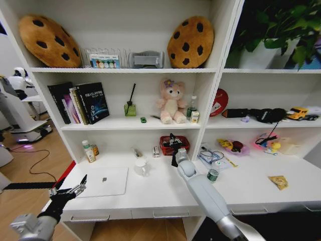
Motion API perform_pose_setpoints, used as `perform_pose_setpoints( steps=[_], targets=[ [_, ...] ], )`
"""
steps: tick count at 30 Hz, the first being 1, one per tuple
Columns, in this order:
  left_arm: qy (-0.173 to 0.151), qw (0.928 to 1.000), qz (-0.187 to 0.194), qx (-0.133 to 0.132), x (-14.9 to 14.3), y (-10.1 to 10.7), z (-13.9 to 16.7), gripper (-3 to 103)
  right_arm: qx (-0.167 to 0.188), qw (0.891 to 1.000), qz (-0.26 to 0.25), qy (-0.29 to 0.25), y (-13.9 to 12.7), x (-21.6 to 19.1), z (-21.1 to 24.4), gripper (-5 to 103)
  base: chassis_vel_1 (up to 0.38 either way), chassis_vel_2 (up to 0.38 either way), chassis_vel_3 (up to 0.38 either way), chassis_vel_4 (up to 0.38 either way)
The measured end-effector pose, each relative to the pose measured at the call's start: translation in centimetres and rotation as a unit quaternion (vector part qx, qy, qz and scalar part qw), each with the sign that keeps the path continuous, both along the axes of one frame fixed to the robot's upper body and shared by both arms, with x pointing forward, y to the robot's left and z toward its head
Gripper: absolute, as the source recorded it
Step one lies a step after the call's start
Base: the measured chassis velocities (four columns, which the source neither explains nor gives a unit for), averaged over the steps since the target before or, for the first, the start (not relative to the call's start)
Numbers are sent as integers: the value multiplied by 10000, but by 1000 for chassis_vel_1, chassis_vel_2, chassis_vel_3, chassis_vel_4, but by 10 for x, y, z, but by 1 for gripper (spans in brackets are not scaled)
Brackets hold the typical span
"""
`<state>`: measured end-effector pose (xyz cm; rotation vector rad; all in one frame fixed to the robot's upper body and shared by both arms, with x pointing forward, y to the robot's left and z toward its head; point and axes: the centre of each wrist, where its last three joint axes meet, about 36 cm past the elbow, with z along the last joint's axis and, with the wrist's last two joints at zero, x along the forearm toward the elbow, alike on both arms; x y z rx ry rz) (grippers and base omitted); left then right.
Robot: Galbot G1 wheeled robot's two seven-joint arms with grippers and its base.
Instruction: Organize the objects on the table.
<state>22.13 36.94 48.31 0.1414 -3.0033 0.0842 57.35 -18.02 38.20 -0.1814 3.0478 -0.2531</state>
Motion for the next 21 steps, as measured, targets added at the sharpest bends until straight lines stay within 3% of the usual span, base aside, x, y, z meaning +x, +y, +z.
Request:
perform_pose_setpoints(
  steps=[12,21],
  targets=[
    [0,10000,0,0,0,0,0,100,-85,9991,-261,338,-10,-14,-21,9,0,0,0,0],
    [1,10000,0,0,0,0,0,100,-51,9986,-369,375,-15,-42,-10,40,0,0,0,0]
  ],
)
